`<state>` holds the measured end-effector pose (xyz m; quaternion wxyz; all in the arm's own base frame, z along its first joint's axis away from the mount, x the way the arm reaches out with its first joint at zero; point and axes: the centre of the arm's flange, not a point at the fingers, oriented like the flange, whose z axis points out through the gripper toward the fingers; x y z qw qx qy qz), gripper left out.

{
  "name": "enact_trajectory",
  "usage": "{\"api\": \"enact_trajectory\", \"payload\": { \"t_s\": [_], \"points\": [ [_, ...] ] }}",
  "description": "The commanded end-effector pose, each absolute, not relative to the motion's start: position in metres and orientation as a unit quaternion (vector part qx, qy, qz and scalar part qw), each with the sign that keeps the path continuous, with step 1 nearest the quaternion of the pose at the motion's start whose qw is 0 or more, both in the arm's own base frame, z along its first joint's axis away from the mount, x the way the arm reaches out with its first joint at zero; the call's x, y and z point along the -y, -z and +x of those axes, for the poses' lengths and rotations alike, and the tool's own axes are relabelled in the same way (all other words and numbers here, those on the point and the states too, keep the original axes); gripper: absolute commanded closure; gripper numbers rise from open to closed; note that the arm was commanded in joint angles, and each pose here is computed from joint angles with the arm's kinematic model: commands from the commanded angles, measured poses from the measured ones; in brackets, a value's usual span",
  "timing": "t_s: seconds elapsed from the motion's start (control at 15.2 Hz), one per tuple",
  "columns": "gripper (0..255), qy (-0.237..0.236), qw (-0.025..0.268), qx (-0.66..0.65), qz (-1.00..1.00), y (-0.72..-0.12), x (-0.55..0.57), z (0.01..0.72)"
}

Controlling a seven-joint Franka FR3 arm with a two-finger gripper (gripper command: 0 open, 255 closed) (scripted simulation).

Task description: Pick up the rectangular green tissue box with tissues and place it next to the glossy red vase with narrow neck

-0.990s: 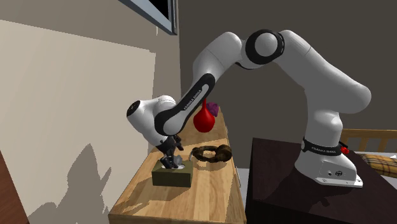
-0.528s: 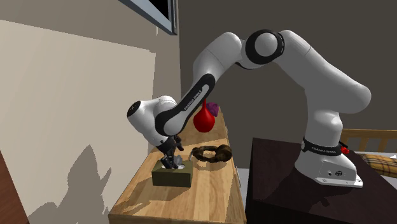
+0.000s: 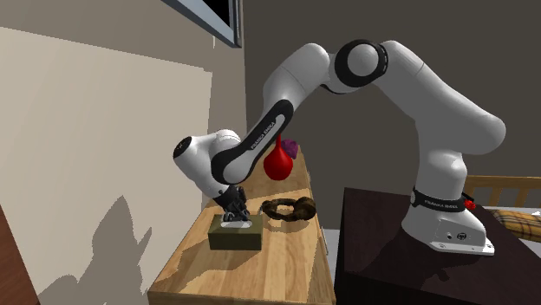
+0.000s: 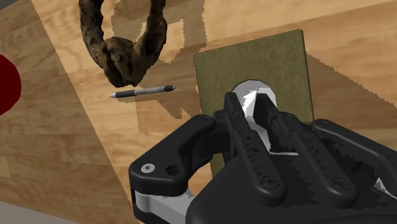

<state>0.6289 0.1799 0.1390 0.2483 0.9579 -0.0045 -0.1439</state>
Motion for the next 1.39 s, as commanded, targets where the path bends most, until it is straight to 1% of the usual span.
{"api": "enact_trajectory", "payload": {
  "t_s": [0.0,1.32],
  "points": [
    [255,0.145,0.247,0.004,0.958,-0.136,-0.181,0.628],
    [255,0.145,0.247,0.004,0.958,-0.237,-0.181,0.628]
  ]
}}
